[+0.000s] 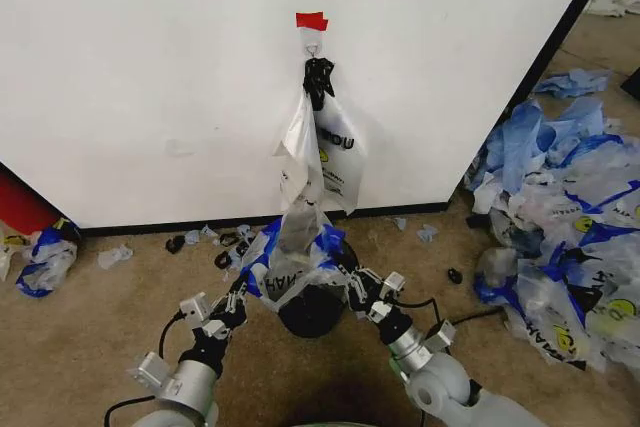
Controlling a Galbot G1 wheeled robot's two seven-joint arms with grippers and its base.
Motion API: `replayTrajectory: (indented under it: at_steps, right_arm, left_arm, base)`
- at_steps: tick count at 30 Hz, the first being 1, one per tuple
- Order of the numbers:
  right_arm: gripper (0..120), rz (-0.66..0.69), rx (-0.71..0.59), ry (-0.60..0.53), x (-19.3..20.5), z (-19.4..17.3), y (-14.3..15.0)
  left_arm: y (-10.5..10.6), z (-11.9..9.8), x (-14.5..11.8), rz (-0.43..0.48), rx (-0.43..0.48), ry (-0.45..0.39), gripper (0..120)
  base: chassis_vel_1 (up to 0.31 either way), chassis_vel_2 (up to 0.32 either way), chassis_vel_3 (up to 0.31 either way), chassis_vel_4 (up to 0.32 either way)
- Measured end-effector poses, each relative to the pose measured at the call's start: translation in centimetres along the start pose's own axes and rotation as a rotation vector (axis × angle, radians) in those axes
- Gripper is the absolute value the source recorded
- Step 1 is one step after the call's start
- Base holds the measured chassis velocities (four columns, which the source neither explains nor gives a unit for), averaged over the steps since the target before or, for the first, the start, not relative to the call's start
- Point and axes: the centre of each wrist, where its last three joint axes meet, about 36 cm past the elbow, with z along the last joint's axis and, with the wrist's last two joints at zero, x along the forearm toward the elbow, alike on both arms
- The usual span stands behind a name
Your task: Pick up the garbage bag from the wall and place it over the trash bin.
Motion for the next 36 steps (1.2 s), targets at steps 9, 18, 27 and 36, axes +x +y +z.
replayTrajectory:
  at_steps: [9,18,27,36]
  right_arm:
    - [0,0.0,0.036,0.032,1.4,0.5,-1.9]
    - [0,0.003,0.074,0.021,2.1,1.8,-3.6]
    - [0,-0.006,0.101,-0.013,-0.9,0.4,-4.6]
    - [0,0.004,0.143,-0.026,-2.1,-1.8,-6.8]
  left_arm:
    - [0.0,0.2,0.2,-0.005,0.001,0.0,0]
    - [0.0,0.5,0.1,-0.006,0.002,0.004,0]
    - [0.1,0.7,0.2,-0.009,0.001,0.005,0]
    - [0.2,0.2,-0.2,-0.005,0.003,-0.008,0]
  base:
    - [0.0,0.0,0.0,0.0]
    - [0.0,0.0,0.0,0.0]
    - [0.0,0.0,0.0,0.0]
    - [0.0,0.0,0.0,0.0]
